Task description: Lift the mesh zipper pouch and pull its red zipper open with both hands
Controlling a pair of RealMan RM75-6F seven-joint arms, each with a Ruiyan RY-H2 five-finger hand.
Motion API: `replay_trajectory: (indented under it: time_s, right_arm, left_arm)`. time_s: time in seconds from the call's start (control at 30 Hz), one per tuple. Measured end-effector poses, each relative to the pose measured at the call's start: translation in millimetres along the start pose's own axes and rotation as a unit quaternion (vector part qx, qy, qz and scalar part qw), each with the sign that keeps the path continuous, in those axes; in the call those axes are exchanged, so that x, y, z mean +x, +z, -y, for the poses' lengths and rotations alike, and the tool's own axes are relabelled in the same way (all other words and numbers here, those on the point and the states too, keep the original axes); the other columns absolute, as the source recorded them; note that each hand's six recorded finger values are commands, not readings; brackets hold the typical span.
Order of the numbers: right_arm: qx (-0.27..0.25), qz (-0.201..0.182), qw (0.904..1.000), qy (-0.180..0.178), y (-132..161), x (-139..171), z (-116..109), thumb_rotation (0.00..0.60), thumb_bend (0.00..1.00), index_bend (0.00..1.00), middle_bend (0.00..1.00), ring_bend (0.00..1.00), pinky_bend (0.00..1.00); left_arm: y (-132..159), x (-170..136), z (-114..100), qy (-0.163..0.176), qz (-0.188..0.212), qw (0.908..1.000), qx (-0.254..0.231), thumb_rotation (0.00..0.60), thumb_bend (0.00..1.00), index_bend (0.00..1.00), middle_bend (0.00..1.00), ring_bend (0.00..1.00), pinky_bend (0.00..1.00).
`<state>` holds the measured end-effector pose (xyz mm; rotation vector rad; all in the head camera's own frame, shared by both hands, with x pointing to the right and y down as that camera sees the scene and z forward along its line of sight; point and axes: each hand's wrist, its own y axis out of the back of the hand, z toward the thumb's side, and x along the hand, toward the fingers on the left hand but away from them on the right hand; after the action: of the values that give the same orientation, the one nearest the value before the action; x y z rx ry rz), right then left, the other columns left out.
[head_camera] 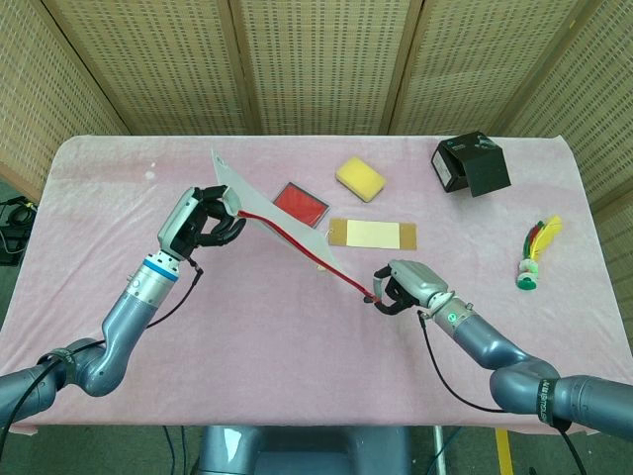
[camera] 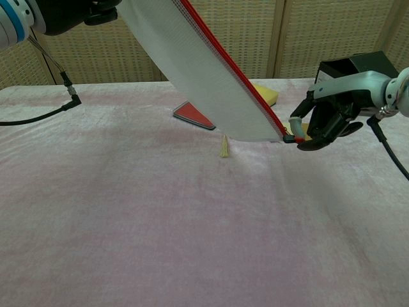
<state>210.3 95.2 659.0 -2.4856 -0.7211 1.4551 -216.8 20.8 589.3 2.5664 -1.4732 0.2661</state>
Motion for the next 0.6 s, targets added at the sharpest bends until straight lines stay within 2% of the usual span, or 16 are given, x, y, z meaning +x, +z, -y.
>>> replay_trajectory:
  time_s: [0.6]
  right_arm:
    - [0.0, 0.024, 0.9997, 0.002, -14.4, 0.5, 1.1, 0.6, 0.8, 0.92, 1.0, 0.9, 1.0]
  left_arm:
    - [-5.1, -1.2, -0.6, 0.002, -0.006, 1.0, -0.003, 0.6, 0.8, 0.81, 0.92, 0.78, 0.9]
